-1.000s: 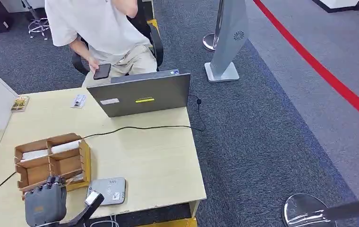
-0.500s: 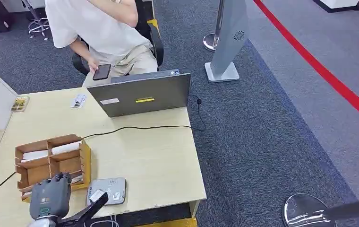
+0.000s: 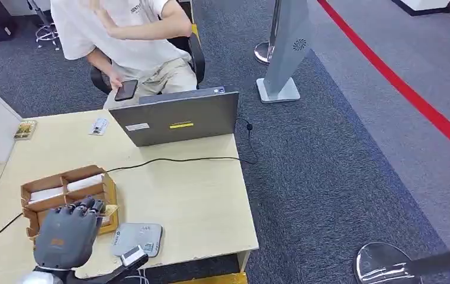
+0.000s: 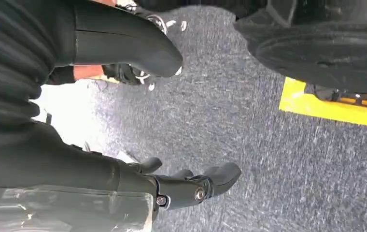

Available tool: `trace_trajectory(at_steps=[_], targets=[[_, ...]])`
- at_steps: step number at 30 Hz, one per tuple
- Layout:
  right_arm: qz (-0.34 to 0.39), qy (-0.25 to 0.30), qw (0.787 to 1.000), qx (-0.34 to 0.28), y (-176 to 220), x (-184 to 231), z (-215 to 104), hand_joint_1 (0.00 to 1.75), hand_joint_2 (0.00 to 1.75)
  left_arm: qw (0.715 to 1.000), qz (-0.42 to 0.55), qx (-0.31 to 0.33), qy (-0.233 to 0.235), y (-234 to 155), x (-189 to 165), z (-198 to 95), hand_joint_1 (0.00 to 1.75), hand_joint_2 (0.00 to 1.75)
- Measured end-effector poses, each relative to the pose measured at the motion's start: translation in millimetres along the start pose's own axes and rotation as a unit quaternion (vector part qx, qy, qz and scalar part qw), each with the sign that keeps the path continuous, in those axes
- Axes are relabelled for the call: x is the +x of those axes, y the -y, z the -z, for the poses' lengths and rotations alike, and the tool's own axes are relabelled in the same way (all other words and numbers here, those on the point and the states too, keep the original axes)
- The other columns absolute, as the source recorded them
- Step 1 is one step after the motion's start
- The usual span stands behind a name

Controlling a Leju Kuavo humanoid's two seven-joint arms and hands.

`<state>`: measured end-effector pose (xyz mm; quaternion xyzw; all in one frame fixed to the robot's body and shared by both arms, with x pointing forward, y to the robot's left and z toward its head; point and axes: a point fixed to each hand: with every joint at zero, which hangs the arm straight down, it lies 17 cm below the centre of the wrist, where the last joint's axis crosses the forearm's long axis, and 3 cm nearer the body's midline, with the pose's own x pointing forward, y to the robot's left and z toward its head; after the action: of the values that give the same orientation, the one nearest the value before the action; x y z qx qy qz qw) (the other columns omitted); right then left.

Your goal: Pass the card to the sensor for recognition and then transmit it.

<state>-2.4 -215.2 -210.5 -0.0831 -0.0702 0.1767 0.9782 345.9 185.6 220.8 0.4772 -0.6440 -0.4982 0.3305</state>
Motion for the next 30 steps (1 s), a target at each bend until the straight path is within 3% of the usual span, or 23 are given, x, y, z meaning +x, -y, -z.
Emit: trace_trajectory(at_steps=[8, 13, 15, 20, 30], targets=[[-0.001, -0.002, 1.000, 0.001, -2.2, 0.4, -3.2, 0.00, 1.75, 0.997, 0.000, 0.067, 0.028, -61.7, 1.1, 21.7, 1.75, 1.75], [-0.036, 0.011, 0.999, -0.003, -2.8, 5.1, -3.0, 0.00, 1.75, 0.978, 0.069, 0.196, -0.022, -134.9, -29.1, 54.5, 1.75, 1.75], [-0.050, 0.021, 0.999, -0.003, -3.4, 9.2, -1.4, 0.00, 1.75, 0.967, 0.101, 0.229, -0.041, -146.5, -47.9, 66.1, 1.75, 1.75], [-0.061, 0.027, 0.998, 0.002, -3.2, 14.2, 2.3, 0.00, 1.75, 0.957, 0.141, 0.238, -0.084, -141.6, -92.0, 87.9, 1.75, 1.75], [-0.061, 0.021, 0.998, 0.012, -4.8, 11.6, 4.9, 0.00, 1.75, 0.958, 0.158, 0.178, -0.160, -96.9, -144.9, 102.5, 1.75, 1.75]])
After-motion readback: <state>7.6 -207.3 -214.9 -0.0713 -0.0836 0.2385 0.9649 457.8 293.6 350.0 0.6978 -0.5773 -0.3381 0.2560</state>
